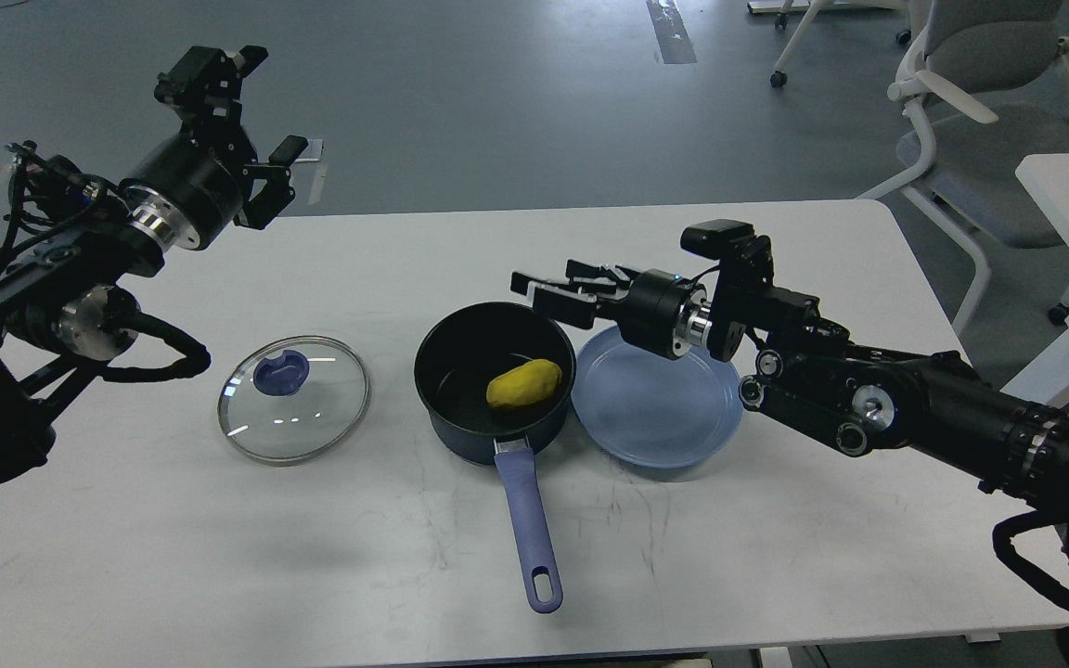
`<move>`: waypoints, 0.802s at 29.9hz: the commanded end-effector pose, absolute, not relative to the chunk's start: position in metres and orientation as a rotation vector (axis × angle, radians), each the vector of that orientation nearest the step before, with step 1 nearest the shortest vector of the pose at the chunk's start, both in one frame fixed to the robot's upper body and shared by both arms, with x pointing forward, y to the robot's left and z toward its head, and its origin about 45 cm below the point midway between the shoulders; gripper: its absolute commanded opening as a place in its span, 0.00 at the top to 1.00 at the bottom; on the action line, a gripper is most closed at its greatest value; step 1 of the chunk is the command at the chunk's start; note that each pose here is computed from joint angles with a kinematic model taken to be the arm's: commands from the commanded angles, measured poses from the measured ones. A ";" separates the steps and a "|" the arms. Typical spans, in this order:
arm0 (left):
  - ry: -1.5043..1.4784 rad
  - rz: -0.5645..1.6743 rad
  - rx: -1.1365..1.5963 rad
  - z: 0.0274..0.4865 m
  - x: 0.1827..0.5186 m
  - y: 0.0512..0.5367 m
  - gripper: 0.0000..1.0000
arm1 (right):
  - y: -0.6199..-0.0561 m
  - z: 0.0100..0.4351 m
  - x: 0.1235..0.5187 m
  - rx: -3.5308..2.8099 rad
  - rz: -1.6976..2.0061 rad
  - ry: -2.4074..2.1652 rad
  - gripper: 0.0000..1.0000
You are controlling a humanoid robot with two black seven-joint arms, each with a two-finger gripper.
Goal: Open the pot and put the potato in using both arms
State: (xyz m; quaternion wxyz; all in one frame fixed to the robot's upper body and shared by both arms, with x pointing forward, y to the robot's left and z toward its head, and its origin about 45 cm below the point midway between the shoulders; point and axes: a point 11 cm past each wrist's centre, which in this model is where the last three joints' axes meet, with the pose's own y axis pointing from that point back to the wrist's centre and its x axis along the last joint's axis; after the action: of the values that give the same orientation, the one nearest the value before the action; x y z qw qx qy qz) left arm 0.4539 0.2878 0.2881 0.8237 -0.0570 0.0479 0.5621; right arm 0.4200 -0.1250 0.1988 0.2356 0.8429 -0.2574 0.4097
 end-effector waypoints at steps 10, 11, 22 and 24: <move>0.275 1.201 -0.174 0.280 0.454 0.285 0.02 | -0.167 0.305 0.477 2.706 -0.347 -1.665 0.00; 0.288 1.193 -0.177 0.278 0.453 0.285 0.02 | -0.170 0.297 0.475 2.702 -0.416 -1.653 0.00; 0.422 1.120 -0.215 0.261 0.428 0.277 0.02 | -0.179 0.278 0.462 2.777 -0.523 -1.547 0.00; 0.426 1.091 -0.226 0.261 0.424 0.274 0.02 | -0.176 0.280 0.460 2.815 -0.518 -1.490 0.00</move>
State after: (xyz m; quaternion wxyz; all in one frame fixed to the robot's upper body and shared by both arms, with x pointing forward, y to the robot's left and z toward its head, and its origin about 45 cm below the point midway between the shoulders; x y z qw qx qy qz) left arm 0.4304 0.2784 0.2611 0.8186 -0.0991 0.1959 0.5307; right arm 0.4627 -0.1794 0.2791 -0.0418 0.8613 -0.4796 -0.1623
